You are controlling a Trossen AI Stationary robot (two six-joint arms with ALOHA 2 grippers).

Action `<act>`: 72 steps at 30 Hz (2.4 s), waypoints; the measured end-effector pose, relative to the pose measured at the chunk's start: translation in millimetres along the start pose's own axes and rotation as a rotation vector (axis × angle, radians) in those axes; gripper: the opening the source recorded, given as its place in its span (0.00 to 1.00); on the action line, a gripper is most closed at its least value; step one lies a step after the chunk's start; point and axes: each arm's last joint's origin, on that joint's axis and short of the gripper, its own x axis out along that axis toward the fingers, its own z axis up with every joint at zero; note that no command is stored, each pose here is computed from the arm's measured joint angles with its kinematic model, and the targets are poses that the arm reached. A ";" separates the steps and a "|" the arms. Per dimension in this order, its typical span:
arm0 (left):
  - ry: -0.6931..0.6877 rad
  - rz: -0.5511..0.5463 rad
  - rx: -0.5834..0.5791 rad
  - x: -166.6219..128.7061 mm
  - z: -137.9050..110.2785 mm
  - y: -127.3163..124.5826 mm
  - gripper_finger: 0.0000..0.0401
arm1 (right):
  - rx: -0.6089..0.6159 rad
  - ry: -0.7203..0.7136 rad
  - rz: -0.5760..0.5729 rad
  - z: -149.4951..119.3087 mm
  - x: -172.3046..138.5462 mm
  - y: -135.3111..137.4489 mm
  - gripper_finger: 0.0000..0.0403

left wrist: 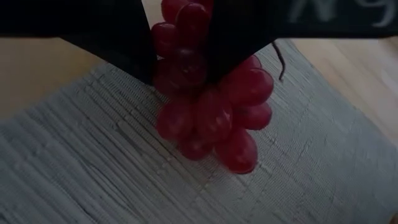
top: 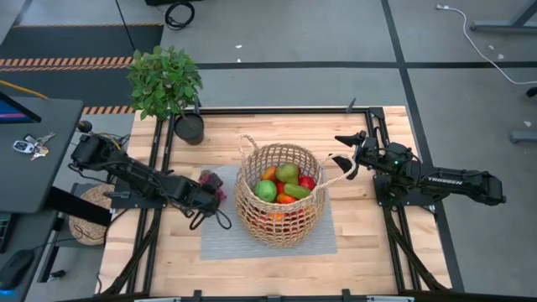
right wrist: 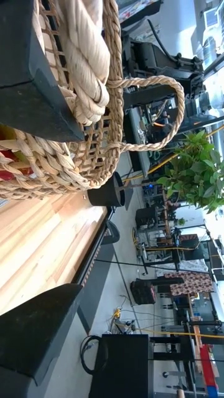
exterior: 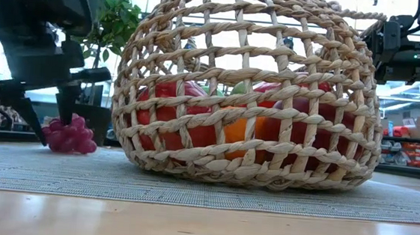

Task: Build produce basket
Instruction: Put the violet grapes into the brown basket

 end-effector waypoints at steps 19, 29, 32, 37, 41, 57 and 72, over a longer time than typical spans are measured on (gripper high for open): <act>-0.178 0.039 -0.304 -40.3 21.8 30.9 0.34 | 0.000 0.000 0.000 -0.1 0.0 0.0 0.98; -0.288 0.073 -0.429 -69.5 7.2 35.4 0.34 | 0.000 -0.001 0.000 0.1 0.0 0.0 0.98; -0.344 0.090 -0.491 -82.3 -0.7 36.7 0.34 | 0.000 -0.001 0.000 0.1 0.0 0.0 0.98; -0.442 0.108 -0.592 -104.4 -18.1 36.4 0.34 | 0.000 0.000 0.000 0.0 0.0 0.0 0.98; -0.539 0.120 -0.673 -121.4 -32.6 35.4 0.34 | 0.000 0.000 0.000 0.0 0.0 0.0 0.98; -1.221 0.260 -0.814 -192.0 -58.4 49.8 0.34 | 0.000 0.000 0.000 -0.1 0.0 0.0 0.98; -1.545 0.320 -0.978 -211.2 -40.2 75.1 0.34 | 0.000 0.000 0.000 0.1 0.0 0.0 0.98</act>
